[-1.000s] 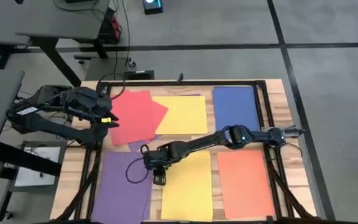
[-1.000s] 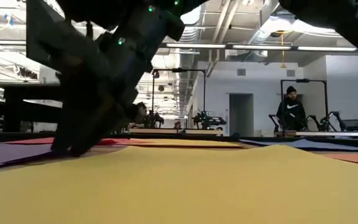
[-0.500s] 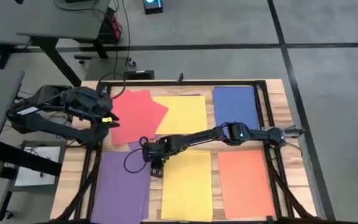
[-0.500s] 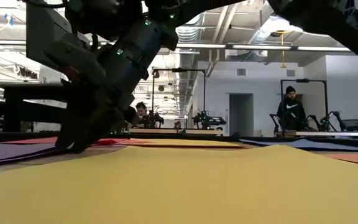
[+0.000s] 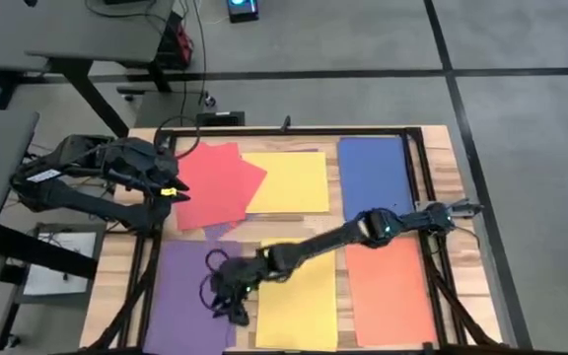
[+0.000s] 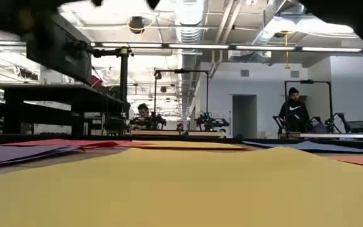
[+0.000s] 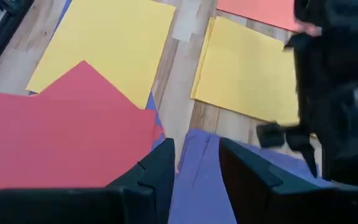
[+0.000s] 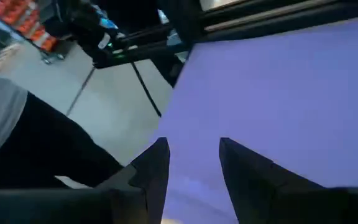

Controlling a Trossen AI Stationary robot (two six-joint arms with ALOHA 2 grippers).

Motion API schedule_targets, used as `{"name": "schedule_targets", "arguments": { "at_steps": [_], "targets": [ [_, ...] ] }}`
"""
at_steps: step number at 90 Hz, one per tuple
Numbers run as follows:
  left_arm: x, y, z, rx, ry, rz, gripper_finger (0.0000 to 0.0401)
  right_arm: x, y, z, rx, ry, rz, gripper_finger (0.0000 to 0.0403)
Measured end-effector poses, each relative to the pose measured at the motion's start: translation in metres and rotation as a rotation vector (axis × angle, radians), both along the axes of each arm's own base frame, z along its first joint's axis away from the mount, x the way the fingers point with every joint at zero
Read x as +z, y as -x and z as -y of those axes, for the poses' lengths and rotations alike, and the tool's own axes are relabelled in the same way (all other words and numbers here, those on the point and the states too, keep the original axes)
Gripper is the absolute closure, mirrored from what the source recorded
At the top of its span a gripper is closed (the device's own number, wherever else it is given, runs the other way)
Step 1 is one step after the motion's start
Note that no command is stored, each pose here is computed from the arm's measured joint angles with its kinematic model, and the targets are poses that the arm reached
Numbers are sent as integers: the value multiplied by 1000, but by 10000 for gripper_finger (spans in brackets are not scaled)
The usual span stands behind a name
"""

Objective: Organize paper
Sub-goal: Stack the purple paper on top of the purple paper

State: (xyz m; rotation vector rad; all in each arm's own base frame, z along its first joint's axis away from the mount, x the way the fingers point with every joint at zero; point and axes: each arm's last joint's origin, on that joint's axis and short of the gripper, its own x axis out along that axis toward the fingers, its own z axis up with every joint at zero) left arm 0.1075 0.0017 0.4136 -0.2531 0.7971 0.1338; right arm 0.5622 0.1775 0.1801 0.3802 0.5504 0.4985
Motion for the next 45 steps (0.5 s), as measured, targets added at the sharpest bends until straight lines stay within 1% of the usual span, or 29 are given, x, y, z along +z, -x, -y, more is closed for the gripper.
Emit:
{"name": "schedule_targets", "arguments": {
  "at_steps": [6,16,20,27,31,38,45],
  "targets": [
    [0,0,0,-3,-2,-2,294,-15,-4,-8,20,5,72,273],
    [-1,1,0,-13,-12,-14,294,-27,-7,-23,79,36,221,285],
    [-1,1,0,-17,-16,-17,294,-32,-4,-33,115,55,246,293],
    [-1,1,0,-19,-18,-16,294,-41,3,-47,158,102,213,311],
    [-1,1,0,-19,-18,-16,294,-46,7,-52,151,145,173,323],
    [-1,1,0,-17,-16,-15,294,-51,6,-48,107,187,131,343],
    [-1,1,0,-8,-7,-14,294,-52,4,-40,78,178,101,360]
  ]
}}
